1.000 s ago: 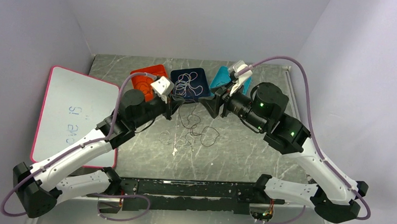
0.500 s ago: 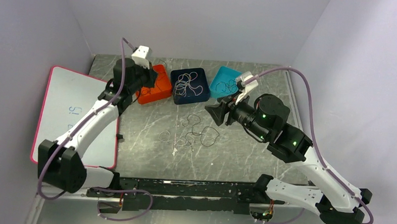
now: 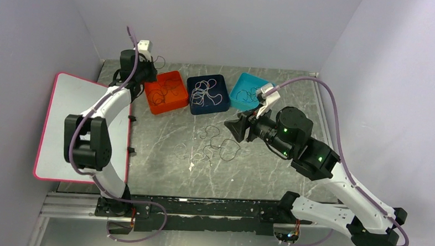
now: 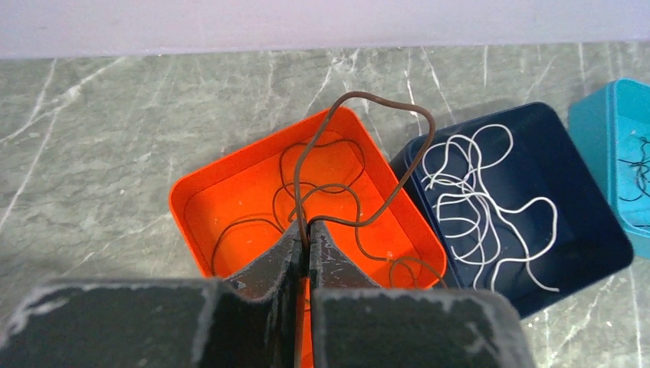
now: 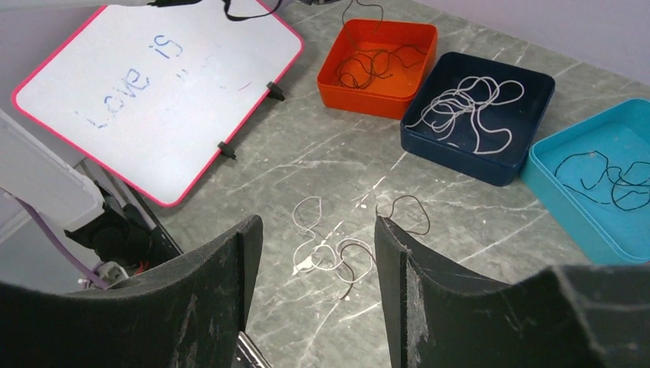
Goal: Untangle the cables
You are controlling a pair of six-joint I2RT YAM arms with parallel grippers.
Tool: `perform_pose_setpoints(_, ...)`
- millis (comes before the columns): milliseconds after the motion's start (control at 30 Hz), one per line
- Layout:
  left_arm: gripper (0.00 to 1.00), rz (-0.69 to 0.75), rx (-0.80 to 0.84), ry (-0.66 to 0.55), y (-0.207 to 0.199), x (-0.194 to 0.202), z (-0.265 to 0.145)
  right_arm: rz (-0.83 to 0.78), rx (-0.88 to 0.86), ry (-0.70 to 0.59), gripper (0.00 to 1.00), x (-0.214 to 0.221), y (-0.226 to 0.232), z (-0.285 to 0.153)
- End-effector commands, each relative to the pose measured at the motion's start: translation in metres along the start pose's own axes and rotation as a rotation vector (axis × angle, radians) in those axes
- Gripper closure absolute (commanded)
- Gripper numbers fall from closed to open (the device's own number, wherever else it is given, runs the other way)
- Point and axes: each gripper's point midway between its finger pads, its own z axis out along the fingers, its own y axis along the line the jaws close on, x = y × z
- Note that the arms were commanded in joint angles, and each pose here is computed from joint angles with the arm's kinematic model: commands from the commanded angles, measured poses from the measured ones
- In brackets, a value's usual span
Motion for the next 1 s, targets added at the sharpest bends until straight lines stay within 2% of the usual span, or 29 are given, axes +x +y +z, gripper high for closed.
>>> perform_pose_setpoints(0,0.93,0.038,-0.002,-0.058,0.005,-0.019,0.022,-0.002,0.018,-0.004,0.41,-0.002,-0.003,-0.009)
perform_pose_setpoints(367,0.93,0.071,-0.016,0.004,0.017,0.011,0.068,-0.003,0.042,0.014,0.41,0.003,-0.008,-0.007)
perform_pose_setpoints(667,0.92,0.011,0.084,0.088,-0.001,0.043,0.076,-0.009,0.035,0.020,0.41,0.005,-0.007,0.000)
perform_pose_setpoints(800,0.87,-0.020,0.139,0.150,-0.011,0.062,0.070,0.003,0.028,0.016,0.41,0.007,-0.005,0.003)
perform_pose_setpoints(967,0.68,-0.029,0.122,0.186,-0.010,0.070,0.056,0.009,0.013,0.029,0.41,0.013,-0.002,0.007)
